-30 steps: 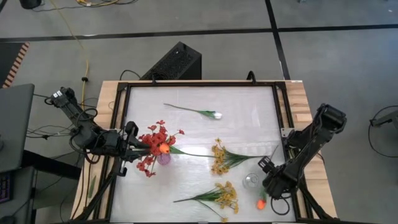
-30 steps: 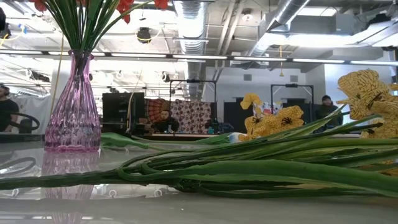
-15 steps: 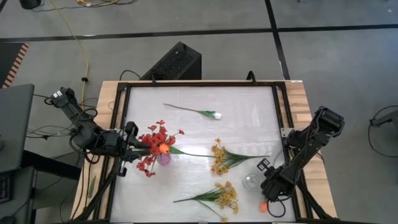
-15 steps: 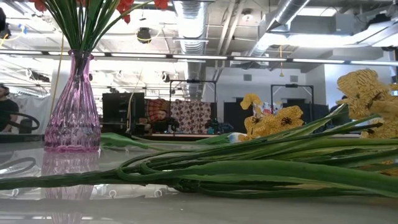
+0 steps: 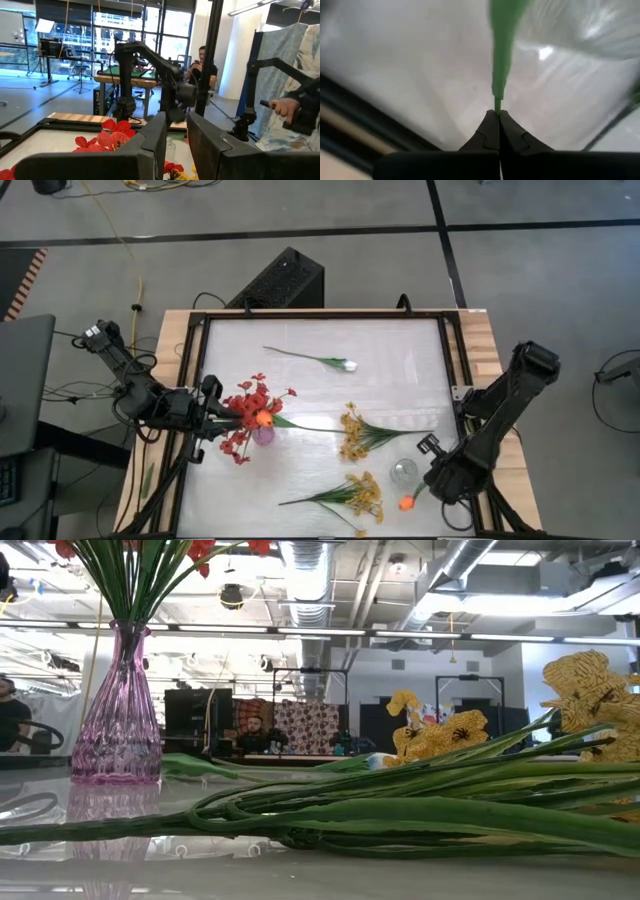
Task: Sort flowers into vase by color
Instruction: Put the orange flower into the purple vase
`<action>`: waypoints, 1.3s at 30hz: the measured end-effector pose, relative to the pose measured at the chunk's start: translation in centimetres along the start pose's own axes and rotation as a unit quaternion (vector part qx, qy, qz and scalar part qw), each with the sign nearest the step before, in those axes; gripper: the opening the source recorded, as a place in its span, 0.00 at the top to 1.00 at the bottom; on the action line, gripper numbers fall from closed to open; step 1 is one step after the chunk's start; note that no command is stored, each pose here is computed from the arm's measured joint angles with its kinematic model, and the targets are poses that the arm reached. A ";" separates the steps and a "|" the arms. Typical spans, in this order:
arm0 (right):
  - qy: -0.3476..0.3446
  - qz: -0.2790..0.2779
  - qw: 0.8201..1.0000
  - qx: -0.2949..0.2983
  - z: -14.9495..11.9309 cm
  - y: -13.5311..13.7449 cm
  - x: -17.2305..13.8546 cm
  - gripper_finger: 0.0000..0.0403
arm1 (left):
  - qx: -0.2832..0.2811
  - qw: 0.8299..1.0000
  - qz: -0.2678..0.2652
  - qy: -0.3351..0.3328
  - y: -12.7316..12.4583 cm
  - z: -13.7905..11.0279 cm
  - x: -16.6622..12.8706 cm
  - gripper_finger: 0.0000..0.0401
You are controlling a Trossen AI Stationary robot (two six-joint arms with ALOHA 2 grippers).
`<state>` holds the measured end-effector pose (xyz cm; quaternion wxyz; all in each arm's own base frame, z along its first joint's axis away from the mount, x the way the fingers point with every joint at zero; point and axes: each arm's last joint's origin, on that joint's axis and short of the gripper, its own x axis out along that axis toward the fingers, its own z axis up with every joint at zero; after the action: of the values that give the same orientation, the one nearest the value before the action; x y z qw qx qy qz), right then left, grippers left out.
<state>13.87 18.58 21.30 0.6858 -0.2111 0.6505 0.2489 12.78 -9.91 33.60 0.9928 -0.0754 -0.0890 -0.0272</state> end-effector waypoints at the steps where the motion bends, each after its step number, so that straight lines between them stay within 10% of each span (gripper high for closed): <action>1: -0.019 0.006 1.000 0.001 0.1 0.0 -1.1 0.97 | 0.000 1.000 0.000 0.000 0.0 0.0 0.0 0.84; 6: -0.147 0.049 0.985 0.074 0.2 -0.9 -7.8 0.97 | 0.005 1.000 0.006 0.000 0.0 0.0 0.0 0.84; 10: -0.313 0.079 0.939 0.120 -0.4 -2.3 -14.2 0.97 | 0.010 1.000 0.009 -0.008 0.1 0.2 0.0 0.84; 19: -0.701 -0.147 0.679 0.160 -0.7 -8.0 -24.3 0.97 | 0.056 0.993 -0.032 -0.100 0.3 2.5 -0.7 0.84; 23: -0.767 -0.163 0.591 0.189 2.1 -11.9 -25.0 0.96 | -0.030 0.986 -0.028 -0.162 1.6 4.4 -1.8 0.84; 32: -0.794 -0.104 0.561 0.212 9.3 -22.1 -24.0 0.96 | -0.050 0.991 -0.030 -0.117 4.5 8.2 -2.9 0.84; 39: -0.786 -0.098 0.579 0.193 13.5 -27.8 -24.7 0.96 | -0.043 0.999 0.017 -0.001 5.7 9.7 -1.4 0.84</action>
<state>40.84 3.33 45.85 0.9736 0.1416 -0.1352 0.1172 10.15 -2.73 41.93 0.9888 -0.1200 -0.0877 -0.0137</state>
